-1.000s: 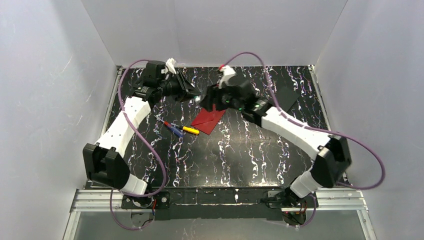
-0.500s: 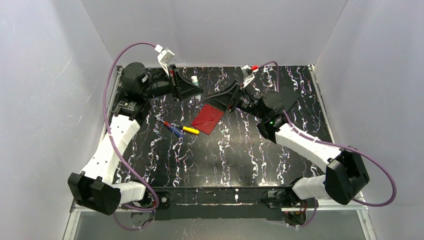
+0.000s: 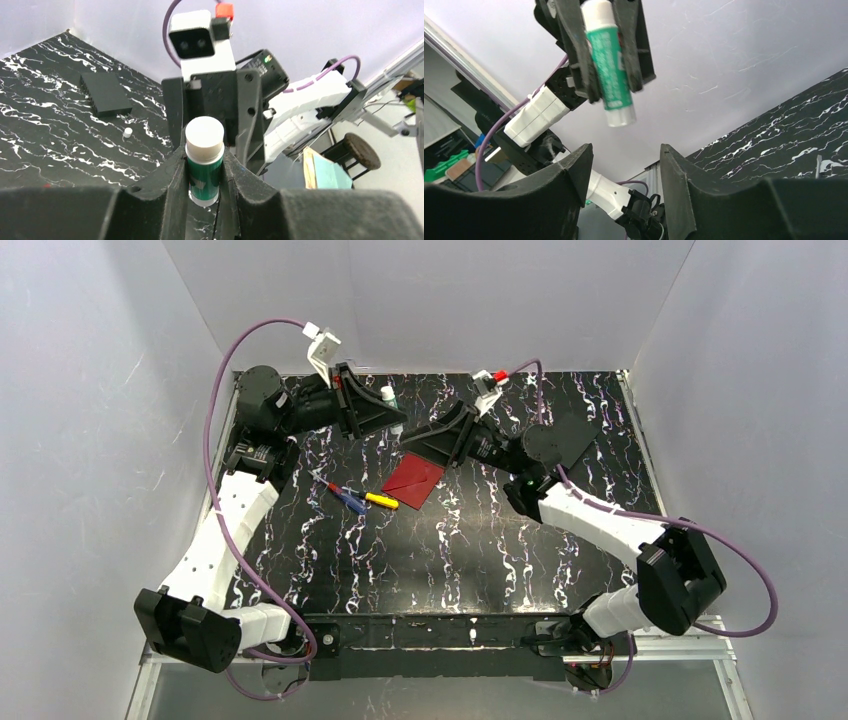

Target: Place the letter into the envelope and seal it

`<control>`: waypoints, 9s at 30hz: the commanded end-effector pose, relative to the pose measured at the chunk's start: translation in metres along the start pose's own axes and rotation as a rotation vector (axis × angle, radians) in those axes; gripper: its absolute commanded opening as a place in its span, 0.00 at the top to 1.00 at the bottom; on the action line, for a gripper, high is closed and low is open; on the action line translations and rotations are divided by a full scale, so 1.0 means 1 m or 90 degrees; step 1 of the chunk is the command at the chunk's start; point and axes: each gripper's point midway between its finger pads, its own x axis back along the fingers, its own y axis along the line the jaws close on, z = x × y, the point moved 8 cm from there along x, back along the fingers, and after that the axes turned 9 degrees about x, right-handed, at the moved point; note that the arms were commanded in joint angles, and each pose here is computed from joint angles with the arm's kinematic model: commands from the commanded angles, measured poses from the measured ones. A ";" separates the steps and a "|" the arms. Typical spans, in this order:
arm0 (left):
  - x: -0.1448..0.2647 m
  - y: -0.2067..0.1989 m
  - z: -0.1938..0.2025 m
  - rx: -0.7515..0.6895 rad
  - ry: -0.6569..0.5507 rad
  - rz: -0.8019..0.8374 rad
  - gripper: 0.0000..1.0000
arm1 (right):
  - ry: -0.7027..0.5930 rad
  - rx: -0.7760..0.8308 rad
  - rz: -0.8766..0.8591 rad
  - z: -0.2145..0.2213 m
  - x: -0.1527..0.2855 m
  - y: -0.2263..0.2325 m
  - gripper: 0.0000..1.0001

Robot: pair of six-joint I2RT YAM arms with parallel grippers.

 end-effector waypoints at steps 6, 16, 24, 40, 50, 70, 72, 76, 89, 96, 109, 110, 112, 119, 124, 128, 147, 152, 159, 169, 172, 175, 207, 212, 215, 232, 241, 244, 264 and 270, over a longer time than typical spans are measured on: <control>0.000 -0.023 -0.016 0.040 -0.060 0.048 1.00 | -0.129 -0.005 -0.093 -0.032 -0.013 0.027 0.35; -0.002 -0.026 -0.020 0.040 -0.063 0.072 1.00 | -0.129 -0.023 -0.127 -0.036 -0.024 0.028 0.37; -0.002 -0.022 -0.014 0.040 -0.052 0.087 1.00 | -0.139 -0.039 -0.146 -0.036 -0.027 0.026 0.46; -0.005 0.010 -0.006 0.114 -0.111 -0.033 1.00 | 0.008 0.078 0.115 -0.015 -0.028 -0.021 0.99; 0.003 0.097 0.044 0.352 -0.081 -0.406 1.00 | 0.275 0.306 0.507 0.032 0.013 -0.109 0.99; -0.015 0.112 0.033 0.455 0.000 -0.344 1.00 | 0.182 0.210 0.421 0.033 -0.005 -0.064 0.38; -0.016 0.107 0.028 0.441 -0.002 -0.317 1.00 | 0.159 0.148 0.373 0.033 -0.010 -0.050 0.30; -0.017 0.099 0.025 0.450 0.003 -0.286 1.00 | 0.105 0.052 0.311 0.027 -0.022 -0.034 0.20; -0.014 0.069 0.011 0.478 0.014 -0.158 1.00 | -0.041 -0.113 0.317 0.001 -0.018 -0.033 0.25; -0.014 0.061 0.007 0.481 0.019 -0.121 1.00 | -0.077 -0.138 0.288 -0.007 -0.019 -0.034 0.43; -0.010 0.069 0.011 0.494 -0.013 -0.205 1.00 | 0.056 -0.028 0.345 0.006 -0.019 -0.058 0.94; -0.007 0.073 0.016 0.502 -0.012 -0.242 1.00 | 0.089 0.014 0.362 0.009 -0.018 -0.064 0.96; -0.002 0.082 0.027 0.514 -0.004 -0.322 1.00 | 0.162 0.099 0.404 0.020 -0.011 -0.080 0.98; 0.007 0.116 0.064 0.604 0.052 -0.468 1.00 | 0.357 0.316 0.531 0.052 0.008 -0.131 0.99; 0.007 0.130 0.074 0.592 0.060 -0.490 1.00 | 0.418 0.381 0.567 0.061 -0.004 -0.141 0.99; 0.008 0.131 0.071 0.549 0.055 -0.478 1.00 | 0.355 0.293 0.491 0.053 -0.020 -0.122 0.90; 0.019 0.050 0.059 -0.073 0.138 0.050 1.00 | 0.175 0.035 0.160 -0.042 -0.010 -0.018 0.32; 0.021 0.043 0.059 -0.082 0.161 0.092 1.00 | 0.187 0.059 0.097 -0.042 -0.023 -0.008 0.32; 0.023 0.035 0.060 -0.067 0.170 0.117 1.00 | 0.200 0.062 0.043 -0.034 -0.033 -0.003 0.36; 0.024 0.030 0.058 -0.032 0.172 0.126 1.00 | 0.210 0.050 0.022 -0.022 -0.043 -0.007 0.62; 0.023 0.030 0.057 -0.021 0.172 0.123 1.00 | 0.211 0.048 0.021 -0.018 -0.046 -0.008 0.63; 0.022 0.031 0.056 -0.010 0.172 0.116 1.00 | 0.212 0.047 0.020 -0.017 -0.047 -0.008 0.64; 0.012 0.057 0.064 0.209 0.033 -0.073 0.75 | -0.057 -0.027 0.230 -0.041 -0.029 -0.010 0.89; 0.014 0.058 0.069 0.176 0.046 -0.061 1.00 | -0.009 -0.018 0.263 -0.035 -0.026 -0.015 0.49; 0.015 0.057 0.071 0.148 0.055 -0.049 1.00 | 0.039 0.000 0.272 -0.033 -0.024 -0.014 0.34; 0.026 0.070 0.094 0.064 0.110 -0.074 1.00 | 0.127 -0.009 0.346 -0.034 -0.016 -0.023 0.39; 0.051 0.093 0.144 0.110 0.194 -0.238 1.00 | 0.254 0.047 0.888 -0.026 0.131 -0.084 0.33; 0.051 0.088 0.145 0.106 0.178 -0.221 1.00 | 0.348 0.048 1.052 -0.011 0.193 -0.105 0.30; 0.044 0.088 0.137 0.125 0.187 -0.179 1.00 | 0.511 -0.112 1.109 0.039 0.269 -0.213 0.37; 0.042 0.091 0.137 0.129 0.188 -0.177 1.00 | 0.525 -0.088 1.116 0.036 0.270 -0.229 0.43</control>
